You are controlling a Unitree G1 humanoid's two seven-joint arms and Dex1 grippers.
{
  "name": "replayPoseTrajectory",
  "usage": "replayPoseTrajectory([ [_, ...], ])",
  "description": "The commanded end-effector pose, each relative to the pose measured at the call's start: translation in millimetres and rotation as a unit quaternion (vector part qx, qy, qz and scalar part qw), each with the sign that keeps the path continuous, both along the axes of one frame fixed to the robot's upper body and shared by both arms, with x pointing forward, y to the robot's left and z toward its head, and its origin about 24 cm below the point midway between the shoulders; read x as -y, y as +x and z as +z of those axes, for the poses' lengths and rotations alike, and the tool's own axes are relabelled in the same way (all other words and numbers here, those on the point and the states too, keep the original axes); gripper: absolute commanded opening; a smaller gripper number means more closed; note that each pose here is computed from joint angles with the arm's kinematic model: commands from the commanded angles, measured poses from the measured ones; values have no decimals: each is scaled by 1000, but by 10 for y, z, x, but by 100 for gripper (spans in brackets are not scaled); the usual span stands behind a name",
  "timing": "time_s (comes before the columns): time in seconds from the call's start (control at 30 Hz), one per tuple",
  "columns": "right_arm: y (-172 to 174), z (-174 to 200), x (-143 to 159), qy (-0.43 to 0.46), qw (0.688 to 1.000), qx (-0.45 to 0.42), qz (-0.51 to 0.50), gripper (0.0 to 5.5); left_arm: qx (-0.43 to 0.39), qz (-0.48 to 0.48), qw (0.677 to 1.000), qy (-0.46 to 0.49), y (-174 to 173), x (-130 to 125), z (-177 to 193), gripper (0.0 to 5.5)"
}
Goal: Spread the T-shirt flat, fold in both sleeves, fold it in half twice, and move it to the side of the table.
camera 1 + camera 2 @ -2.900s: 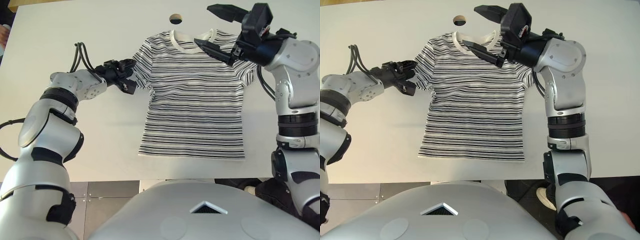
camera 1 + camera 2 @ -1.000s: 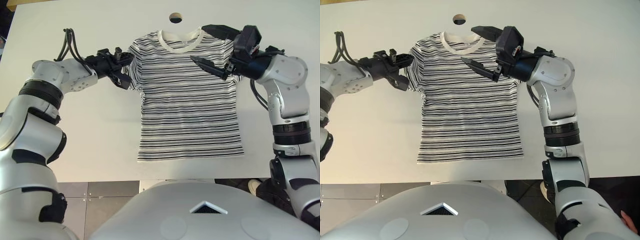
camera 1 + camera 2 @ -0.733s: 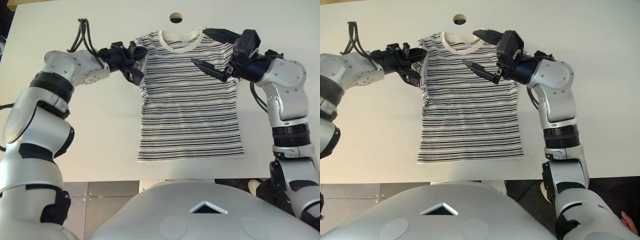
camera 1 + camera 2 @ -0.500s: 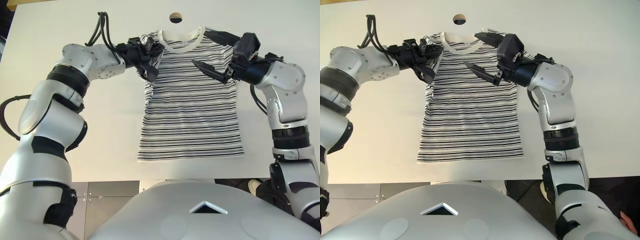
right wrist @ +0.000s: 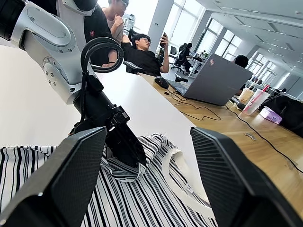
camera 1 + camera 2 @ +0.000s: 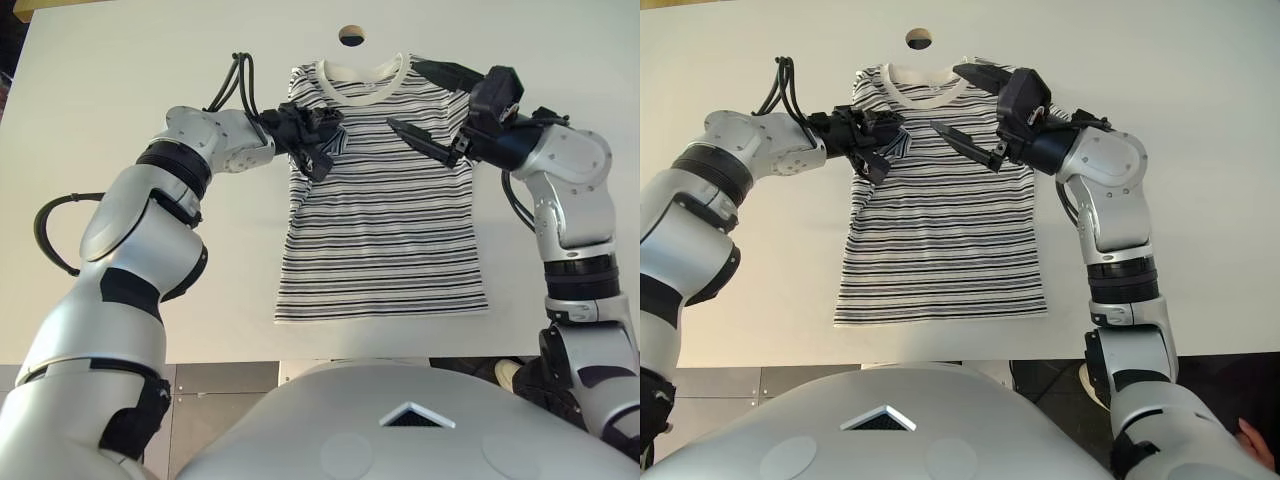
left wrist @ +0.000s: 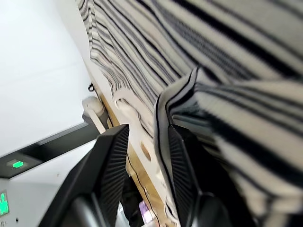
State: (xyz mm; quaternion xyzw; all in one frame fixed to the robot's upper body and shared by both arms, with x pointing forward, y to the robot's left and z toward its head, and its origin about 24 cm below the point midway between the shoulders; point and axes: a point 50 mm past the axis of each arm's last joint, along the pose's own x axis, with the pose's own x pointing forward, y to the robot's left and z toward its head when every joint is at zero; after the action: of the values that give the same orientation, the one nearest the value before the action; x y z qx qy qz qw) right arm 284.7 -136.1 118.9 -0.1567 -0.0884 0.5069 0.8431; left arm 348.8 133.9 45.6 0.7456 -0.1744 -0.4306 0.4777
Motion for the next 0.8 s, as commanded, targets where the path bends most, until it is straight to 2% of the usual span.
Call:
replayPoseTrajectory([
  [0.03, 80, -87, 159, -35, 999, 2, -29, 329, 27, 31, 994, -105, 79, 29, 209, 186],
  [0.17, 311, -218, 605, -137, 985, 31, -95, 329, 65, 36, 969, -237, 107, -91, 641, 186],
  [0.33, 459, -302, 898, -174, 974, 28, -141, 329, 75, 27, 938, -338, -81, -366, 1001, 186],
  [0.6, 526, -385, 1095, -296, 939, 76, -158, 329, 84, 93, 946, -298, -314, -901, 1049, 186],
  [0.8, 428, -550, 1179, -453, 875, 146, -91, 329, 83, 116, 953, -266, -535, -1137, 992, 186],
])
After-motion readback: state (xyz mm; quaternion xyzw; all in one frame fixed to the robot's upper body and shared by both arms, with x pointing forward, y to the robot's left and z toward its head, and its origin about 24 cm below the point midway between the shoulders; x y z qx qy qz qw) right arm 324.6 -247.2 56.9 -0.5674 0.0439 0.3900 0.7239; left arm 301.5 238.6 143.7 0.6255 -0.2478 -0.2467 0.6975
